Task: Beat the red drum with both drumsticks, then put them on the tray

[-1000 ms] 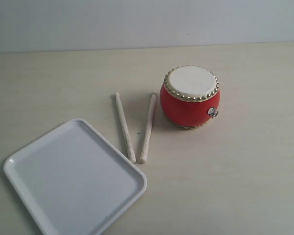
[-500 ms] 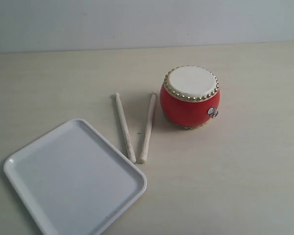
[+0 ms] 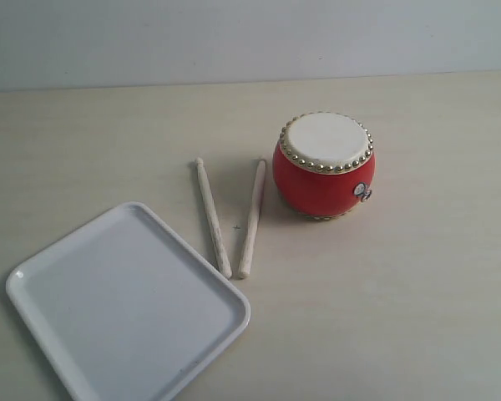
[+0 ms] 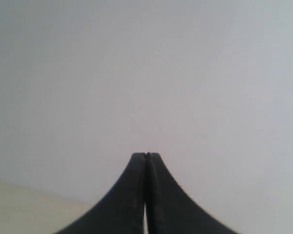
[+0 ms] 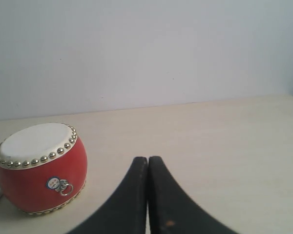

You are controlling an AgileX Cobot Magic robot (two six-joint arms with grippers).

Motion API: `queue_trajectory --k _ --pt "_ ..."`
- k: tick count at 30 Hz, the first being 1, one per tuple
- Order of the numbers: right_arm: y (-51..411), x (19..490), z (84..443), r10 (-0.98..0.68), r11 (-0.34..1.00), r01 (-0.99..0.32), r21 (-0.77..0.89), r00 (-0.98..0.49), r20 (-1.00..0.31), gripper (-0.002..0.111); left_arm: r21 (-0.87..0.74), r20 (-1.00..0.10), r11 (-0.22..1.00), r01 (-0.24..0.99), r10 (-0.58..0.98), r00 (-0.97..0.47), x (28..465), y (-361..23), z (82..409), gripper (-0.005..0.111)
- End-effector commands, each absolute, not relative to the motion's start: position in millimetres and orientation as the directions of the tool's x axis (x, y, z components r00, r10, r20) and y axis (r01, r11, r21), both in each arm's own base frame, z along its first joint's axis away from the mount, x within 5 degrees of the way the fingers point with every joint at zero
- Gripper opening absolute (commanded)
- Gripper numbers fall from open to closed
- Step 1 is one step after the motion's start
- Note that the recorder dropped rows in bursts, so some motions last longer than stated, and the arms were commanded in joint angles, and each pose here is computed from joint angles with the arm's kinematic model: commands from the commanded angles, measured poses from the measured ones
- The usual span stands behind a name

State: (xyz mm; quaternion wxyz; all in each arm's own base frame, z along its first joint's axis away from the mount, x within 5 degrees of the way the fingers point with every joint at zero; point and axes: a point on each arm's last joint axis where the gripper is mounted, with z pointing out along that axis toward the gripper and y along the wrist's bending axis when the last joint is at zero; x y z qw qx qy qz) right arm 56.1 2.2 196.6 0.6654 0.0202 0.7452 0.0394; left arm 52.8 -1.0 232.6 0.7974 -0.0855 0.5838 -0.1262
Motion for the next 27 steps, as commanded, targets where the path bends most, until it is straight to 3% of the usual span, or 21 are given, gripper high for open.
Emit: queue_trajectory --k 1,3,5,9,19,23,25,27 --pt "2 56 196 0.076 0.997 -0.019 0.078 -0.102 -0.992 0.000 -0.334 -0.788 0.917 0.219 -0.399 0.469 43 -1 252 0.000" --pt "2 56 196 0.076 0.997 -0.019 0.078 -0.102 -0.992 0.000 -0.378 -0.771 0.897 0.228 -0.442 0.458 44 0 252 0.000" --pt "2 56 196 0.076 0.997 -0.019 0.078 -0.102 -0.992 0.000 -0.530 -0.703 0.810 0.253 -0.586 0.403 46 3 248 0.000" --pt "2 56 196 0.076 0.997 -0.019 0.078 -0.102 -0.992 0.000 -0.812 -0.421 0.517 0.270 -0.840 0.342 47 15 242 0.000" --pt "2 56 196 0.078 0.997 -0.019 0.080 -0.102 -0.992 0.000 -0.861 -0.312 0.424 0.282 -0.876 0.367 46 21 242 0.000" --pt "2 56 196 0.078 0.997 -0.019 0.080 -0.102 -0.992 0.000 -0.812 -0.354 0.496 0.309 -0.838 0.414 41 21 261 0.000" --pt "2 56 196 0.078 0.997 -0.019 0.080 -0.102 -0.992 0.000 -0.761 -0.448 0.585 0.280 -0.786 0.425 43 18 282 0.000" --pt "2 56 196 0.078 0.997 -0.019 0.080 -0.102 -0.992 0.000 -0.671 -0.639 0.717 0.190 -0.689 0.343 58 10 317 0.000"
